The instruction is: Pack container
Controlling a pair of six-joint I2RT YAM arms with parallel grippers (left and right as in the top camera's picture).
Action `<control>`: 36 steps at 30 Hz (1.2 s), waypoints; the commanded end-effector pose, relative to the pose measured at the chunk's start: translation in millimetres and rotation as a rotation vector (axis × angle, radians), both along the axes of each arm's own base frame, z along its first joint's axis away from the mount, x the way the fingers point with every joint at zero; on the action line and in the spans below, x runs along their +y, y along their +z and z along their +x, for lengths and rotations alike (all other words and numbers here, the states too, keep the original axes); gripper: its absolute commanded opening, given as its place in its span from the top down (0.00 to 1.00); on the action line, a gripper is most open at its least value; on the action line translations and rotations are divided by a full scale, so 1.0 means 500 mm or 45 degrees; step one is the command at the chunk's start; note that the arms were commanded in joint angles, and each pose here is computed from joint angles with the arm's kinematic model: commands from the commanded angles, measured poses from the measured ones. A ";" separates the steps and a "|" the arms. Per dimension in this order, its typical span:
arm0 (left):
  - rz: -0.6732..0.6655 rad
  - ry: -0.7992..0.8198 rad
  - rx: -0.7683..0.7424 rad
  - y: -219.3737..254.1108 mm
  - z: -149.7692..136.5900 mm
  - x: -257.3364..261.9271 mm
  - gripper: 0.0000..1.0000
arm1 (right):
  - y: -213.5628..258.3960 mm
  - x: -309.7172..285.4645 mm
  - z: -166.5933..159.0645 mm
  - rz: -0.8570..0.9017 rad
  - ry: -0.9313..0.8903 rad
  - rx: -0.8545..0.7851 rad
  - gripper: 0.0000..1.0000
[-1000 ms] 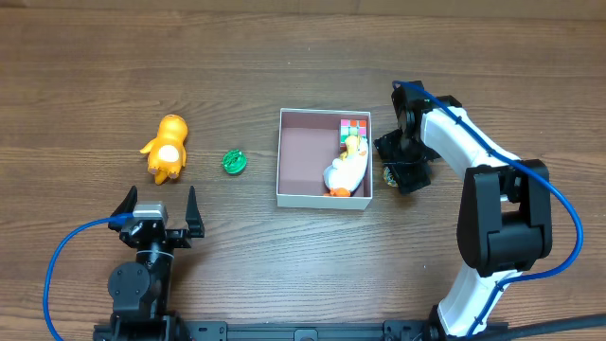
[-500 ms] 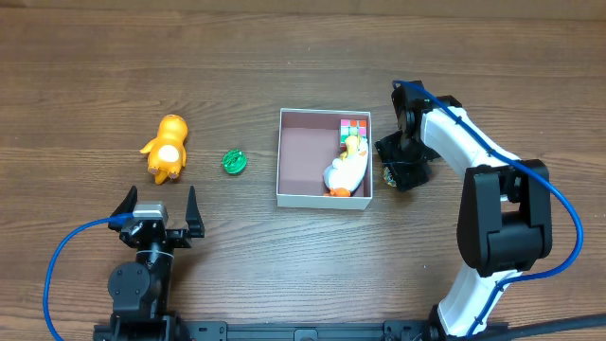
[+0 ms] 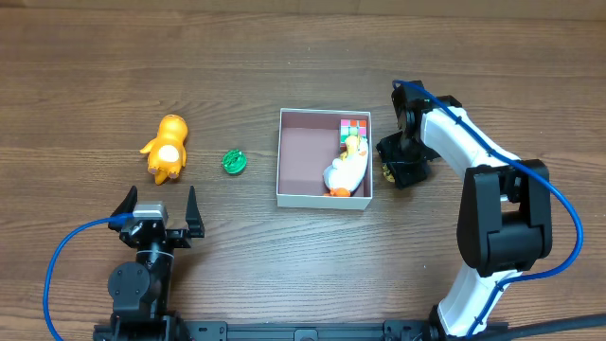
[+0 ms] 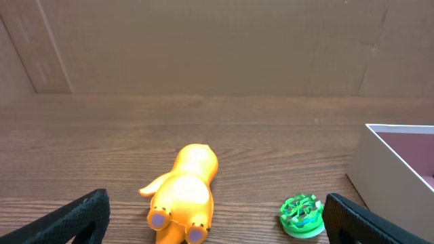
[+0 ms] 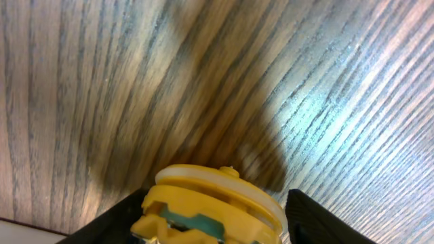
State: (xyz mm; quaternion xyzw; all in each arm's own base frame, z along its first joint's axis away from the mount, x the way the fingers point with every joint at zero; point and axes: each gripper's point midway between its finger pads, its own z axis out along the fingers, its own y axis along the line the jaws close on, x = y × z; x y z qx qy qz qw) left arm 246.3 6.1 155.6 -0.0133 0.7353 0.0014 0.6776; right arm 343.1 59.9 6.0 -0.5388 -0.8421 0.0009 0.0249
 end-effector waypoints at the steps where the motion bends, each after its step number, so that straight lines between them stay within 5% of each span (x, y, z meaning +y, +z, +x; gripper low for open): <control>1: 0.030 0.013 -0.003 0.000 -0.001 0.005 0.00 | -0.006 -0.003 0.001 -0.004 0.001 0.005 0.37; 36: 0.030 0.013 -0.003 0.000 -0.001 0.005 0.00 | 0.030 -0.026 0.059 -0.033 0.200 -0.102 0.52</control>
